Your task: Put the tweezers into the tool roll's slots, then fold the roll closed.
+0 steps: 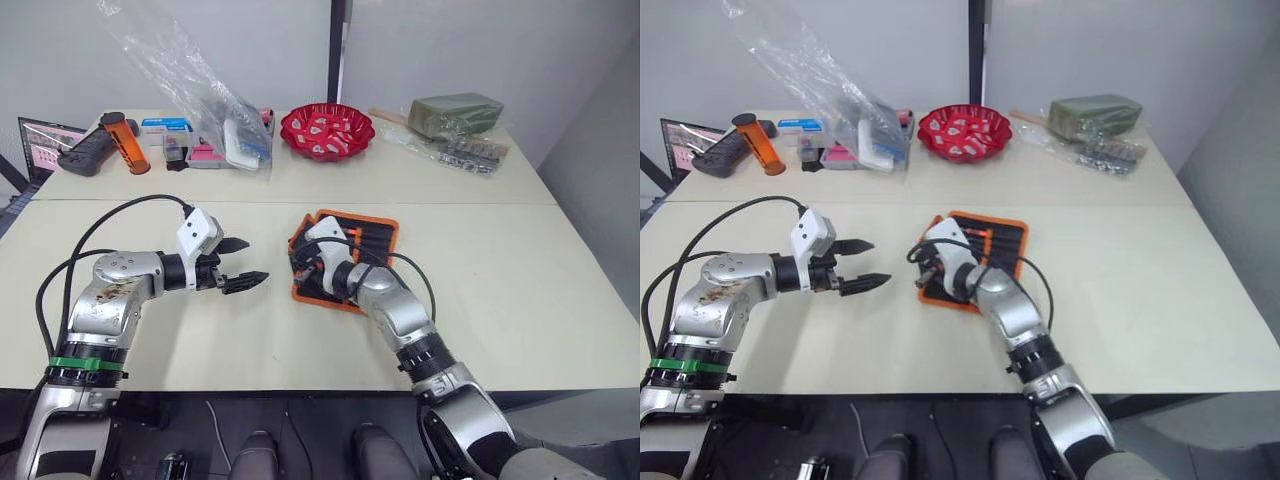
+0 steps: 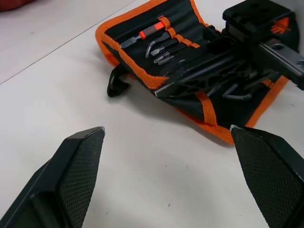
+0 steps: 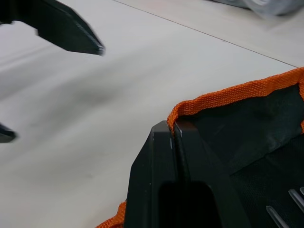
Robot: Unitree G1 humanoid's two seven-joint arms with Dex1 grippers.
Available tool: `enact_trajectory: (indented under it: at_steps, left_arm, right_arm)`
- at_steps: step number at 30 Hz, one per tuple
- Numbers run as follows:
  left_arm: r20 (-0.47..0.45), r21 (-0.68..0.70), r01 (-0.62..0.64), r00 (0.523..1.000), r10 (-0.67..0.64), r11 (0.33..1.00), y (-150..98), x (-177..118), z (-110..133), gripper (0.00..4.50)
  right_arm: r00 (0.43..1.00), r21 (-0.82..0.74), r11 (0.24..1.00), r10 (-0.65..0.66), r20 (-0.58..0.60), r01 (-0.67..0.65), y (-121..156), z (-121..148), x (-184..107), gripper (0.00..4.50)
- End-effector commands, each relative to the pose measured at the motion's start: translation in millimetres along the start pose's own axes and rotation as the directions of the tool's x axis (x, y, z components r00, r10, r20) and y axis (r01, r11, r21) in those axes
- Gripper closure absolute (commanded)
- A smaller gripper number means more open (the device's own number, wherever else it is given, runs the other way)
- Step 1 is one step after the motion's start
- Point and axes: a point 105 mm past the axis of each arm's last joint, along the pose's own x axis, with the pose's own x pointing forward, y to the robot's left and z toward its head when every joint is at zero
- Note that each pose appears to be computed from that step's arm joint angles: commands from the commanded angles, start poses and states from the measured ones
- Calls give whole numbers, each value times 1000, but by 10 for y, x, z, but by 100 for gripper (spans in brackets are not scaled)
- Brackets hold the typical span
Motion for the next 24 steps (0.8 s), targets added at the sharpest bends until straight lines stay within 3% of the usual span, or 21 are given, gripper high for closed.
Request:
enact_trajectory:
  at_steps: [1, 6, 14, 19, 24]
  left_arm:
    - [17, 40, -33, 999, 32, 999, 77, -127, 67, 0]
    - [-3, 45, -22, 1000, 22, 999, 108, -172, 26, 0]
    - [-45, 60, 104, 994, -102, 993, 87, -66, 3, 0]
    - [-95, 69, 320, 945, -313, 945, -117, 73, 14, 0]
    - [-125, 120, 495, 867, -482, 860, -287, 170, 151, 0]
  right_arm:
    - [989, -51, 989, 140, 40, -138, 274, 119, 41, 447]
    - [974, -65, 972, 226, -14, -227, 346, 9, -199, 447]
    - [956, -45, 960, 271, -112, -277, 338, -80, -711, 447]
    - [943, -26, 954, 291, -163, -299, 364, -127, -879, 447]
    - [941, -9, 957, 285, -181, -291, 393, -108, -946, 447]
